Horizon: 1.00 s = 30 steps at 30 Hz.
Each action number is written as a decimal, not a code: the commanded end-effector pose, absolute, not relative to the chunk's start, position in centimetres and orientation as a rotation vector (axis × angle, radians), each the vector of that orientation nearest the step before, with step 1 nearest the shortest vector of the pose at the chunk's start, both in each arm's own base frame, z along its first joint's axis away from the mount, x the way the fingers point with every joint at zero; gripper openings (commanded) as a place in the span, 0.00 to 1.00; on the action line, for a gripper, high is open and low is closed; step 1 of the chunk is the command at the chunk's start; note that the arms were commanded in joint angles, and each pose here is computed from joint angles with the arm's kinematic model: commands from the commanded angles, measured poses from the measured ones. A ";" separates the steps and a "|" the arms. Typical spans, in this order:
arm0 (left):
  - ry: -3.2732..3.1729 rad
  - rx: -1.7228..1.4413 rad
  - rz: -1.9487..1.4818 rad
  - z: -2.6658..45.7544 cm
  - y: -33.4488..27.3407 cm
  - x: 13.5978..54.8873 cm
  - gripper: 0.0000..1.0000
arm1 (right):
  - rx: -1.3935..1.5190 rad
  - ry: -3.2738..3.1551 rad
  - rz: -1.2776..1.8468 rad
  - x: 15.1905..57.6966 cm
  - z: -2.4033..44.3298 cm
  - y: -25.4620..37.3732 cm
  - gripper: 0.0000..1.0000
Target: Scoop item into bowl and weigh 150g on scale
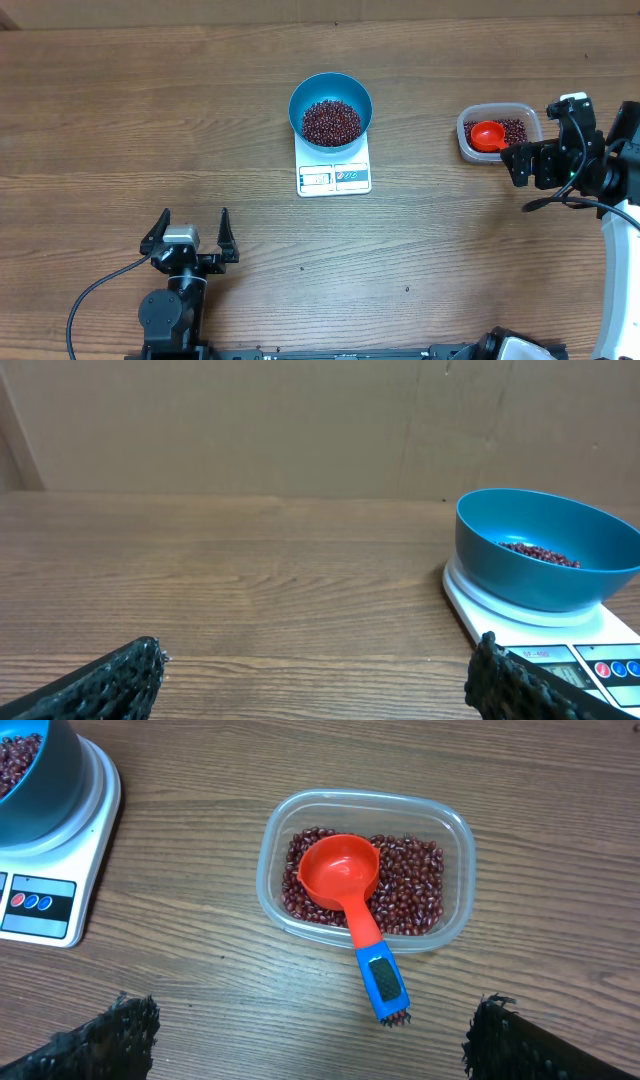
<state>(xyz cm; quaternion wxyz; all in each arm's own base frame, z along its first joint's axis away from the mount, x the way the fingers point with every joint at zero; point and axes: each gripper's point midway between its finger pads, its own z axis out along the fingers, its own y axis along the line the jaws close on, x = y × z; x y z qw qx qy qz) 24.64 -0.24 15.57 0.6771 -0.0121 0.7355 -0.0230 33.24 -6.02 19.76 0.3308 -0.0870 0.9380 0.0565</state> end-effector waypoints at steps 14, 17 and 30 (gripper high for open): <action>1.648 -0.021 -0.027 15.6 0.0 24.6 1.00 | -0.252 2.413 0.143 33.8 21.1 -5.8 1.00; 1.648 -0.021 -0.027 15.6 0.0 24.6 0.99 | -0.260 2.382 0.130 33.6 22.0 -5.6 1.00; 1.648 -0.021 -0.027 15.6 0.0 24.6 1.00 | -0.409 2.038 0.197 33.1 27.3 -1.9 1.00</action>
